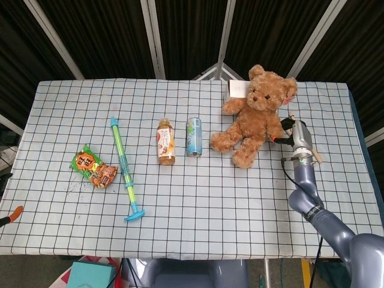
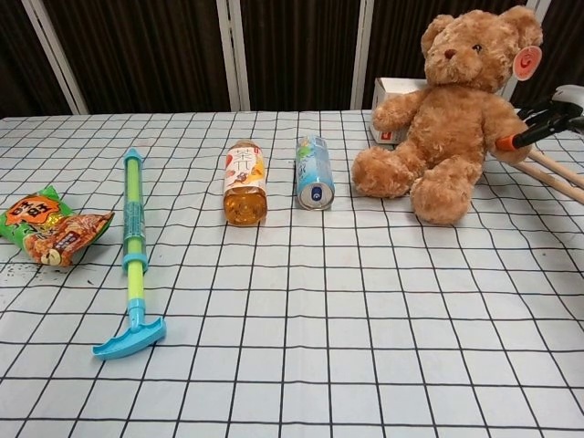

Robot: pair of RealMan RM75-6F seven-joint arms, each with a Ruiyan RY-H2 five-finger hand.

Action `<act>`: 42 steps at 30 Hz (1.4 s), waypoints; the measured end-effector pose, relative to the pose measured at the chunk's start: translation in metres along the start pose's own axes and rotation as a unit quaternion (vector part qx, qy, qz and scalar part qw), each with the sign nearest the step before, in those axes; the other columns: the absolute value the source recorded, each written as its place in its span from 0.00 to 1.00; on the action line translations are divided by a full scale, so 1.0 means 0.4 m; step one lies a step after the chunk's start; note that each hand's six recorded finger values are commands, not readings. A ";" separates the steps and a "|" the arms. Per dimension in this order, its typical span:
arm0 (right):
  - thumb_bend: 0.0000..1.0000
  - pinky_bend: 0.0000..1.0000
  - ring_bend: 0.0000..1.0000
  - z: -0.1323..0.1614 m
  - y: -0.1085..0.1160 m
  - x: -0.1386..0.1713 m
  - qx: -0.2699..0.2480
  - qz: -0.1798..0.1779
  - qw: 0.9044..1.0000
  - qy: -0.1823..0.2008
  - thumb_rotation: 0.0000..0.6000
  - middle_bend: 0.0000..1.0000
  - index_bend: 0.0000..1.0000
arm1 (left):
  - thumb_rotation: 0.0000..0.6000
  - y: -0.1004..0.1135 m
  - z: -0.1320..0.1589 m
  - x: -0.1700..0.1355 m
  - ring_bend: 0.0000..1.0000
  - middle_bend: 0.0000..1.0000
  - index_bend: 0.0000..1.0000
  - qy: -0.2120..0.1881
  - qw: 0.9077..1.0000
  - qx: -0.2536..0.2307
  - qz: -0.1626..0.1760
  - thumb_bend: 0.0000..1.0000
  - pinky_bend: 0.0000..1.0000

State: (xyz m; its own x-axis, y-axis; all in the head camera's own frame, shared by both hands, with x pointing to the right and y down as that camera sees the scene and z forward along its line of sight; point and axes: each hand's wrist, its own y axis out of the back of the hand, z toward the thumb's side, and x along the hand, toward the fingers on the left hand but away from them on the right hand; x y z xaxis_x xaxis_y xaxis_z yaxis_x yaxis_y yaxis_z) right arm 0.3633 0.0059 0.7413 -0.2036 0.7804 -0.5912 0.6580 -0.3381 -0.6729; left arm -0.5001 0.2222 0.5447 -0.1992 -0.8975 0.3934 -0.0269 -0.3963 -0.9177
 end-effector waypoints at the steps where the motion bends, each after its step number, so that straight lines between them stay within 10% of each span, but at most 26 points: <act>1: 0.29 0.00 0.36 0.003 0.001 0.001 0.000 0.000 1.000 0.002 1.00 0.52 0.52 | 1.00 -0.001 0.001 0.000 0.00 0.00 0.19 -0.001 1.000 0.000 -0.001 0.31 0.12; 35: 0.29 0.00 0.36 -0.002 -0.014 0.008 0.020 0.013 1.000 -0.004 1.00 0.52 0.52 | 1.00 0.008 -0.006 -0.002 0.00 0.00 0.19 -0.001 1.000 -0.007 0.003 0.31 0.12; 42: 0.29 0.00 0.12 -0.005 -0.032 0.017 0.025 0.040 0.999 -0.005 1.00 0.27 0.16 | 1.00 0.010 -0.009 -0.004 0.00 0.00 0.19 -0.001 1.000 -0.009 0.004 0.31 0.12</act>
State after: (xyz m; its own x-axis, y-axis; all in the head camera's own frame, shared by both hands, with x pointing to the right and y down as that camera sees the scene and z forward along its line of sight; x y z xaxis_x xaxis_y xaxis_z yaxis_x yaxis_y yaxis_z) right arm 0.3547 0.0167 0.7467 -0.1584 0.7446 -0.6484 0.6349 -0.4262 -0.6444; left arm -0.5033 0.2226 0.5404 -0.1979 -0.9009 0.3864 -0.0438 -0.3856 -0.9216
